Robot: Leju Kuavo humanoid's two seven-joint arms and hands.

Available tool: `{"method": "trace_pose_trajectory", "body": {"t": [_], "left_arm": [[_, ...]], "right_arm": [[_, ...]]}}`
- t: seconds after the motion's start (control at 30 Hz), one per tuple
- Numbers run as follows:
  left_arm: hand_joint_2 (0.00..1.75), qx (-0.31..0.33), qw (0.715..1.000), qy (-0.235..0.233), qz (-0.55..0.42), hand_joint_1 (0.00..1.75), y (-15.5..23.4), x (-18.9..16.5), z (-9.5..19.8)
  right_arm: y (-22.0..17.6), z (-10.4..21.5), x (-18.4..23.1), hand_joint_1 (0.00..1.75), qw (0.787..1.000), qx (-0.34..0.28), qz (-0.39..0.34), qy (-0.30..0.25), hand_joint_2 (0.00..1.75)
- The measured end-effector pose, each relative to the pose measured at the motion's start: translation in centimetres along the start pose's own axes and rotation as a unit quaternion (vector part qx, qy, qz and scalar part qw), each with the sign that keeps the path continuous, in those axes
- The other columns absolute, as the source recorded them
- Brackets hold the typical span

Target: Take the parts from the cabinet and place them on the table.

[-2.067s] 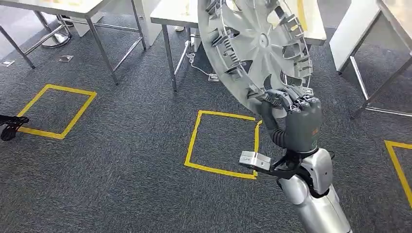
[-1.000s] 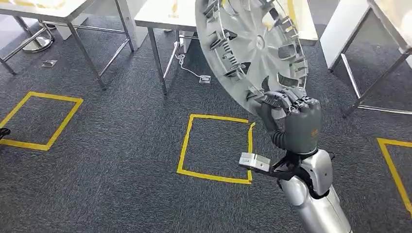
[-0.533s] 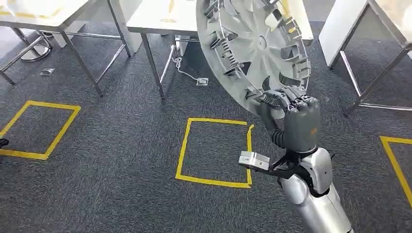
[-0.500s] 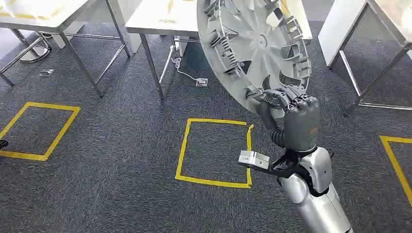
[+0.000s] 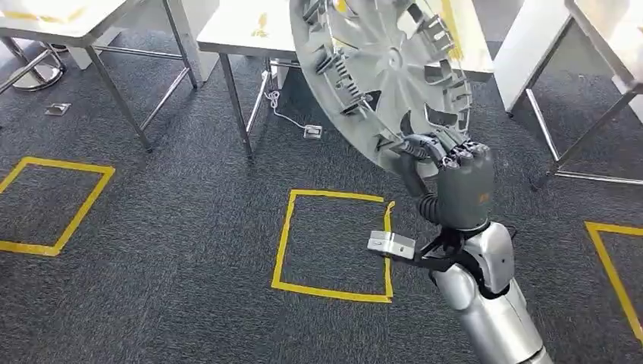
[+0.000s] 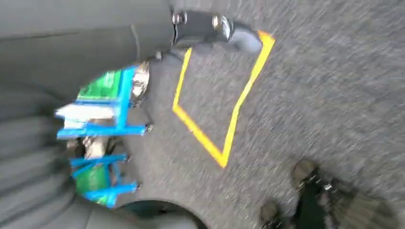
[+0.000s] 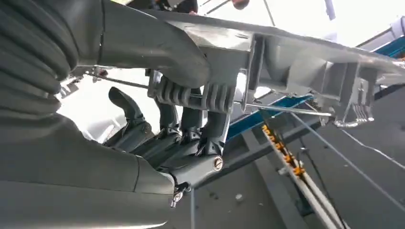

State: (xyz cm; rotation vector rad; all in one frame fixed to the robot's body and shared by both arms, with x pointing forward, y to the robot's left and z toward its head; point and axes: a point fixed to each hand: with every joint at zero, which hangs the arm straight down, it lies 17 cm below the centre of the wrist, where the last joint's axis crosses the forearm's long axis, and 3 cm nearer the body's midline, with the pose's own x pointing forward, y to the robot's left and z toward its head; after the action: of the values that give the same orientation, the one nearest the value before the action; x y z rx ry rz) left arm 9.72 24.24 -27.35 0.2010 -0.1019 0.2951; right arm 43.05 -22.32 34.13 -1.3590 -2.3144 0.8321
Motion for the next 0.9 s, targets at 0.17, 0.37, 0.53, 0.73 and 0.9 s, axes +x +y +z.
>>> {"method": "trace_pose_trajectory", "body": {"t": [0.17,0.37,0.53,0.73,0.9], "left_arm": [[1.75,0.000,1.000,0.004,-0.001,0.00,0.0,-0.2,0.0],[1.75,0.000,1.000,-0.001,-0.001,0.00,-0.2,-0.1,0.1],[1.75,0.001,1.000,0.002,-0.005,0.00,-0.1,0.0,0.1],[1.75,0.003,1.000,0.006,-0.009,0.00,0.2,-0.3,-0.1],[1.75,-0.004,1.000,-0.001,-0.008,0.00,-0.5,0.2,0.2]], "right_arm": [[0.3,0.2,-0.1,1.75,1.000,0.004,-0.007,0.003,1.75],[0.1,0.1,-0.1,1.75,1.000,-0.002,-0.009,0.002,1.75],[0.2,0.3,-0.1,1.75,1.000,0.000,-0.011,0.005,1.75],[0.7,1.1,0.1,1.75,1.000,0.011,-0.011,0.007,1.75],[0.8,1.0,0.3,1.75,1.000,0.016,-0.009,0.002,1.75]]}}
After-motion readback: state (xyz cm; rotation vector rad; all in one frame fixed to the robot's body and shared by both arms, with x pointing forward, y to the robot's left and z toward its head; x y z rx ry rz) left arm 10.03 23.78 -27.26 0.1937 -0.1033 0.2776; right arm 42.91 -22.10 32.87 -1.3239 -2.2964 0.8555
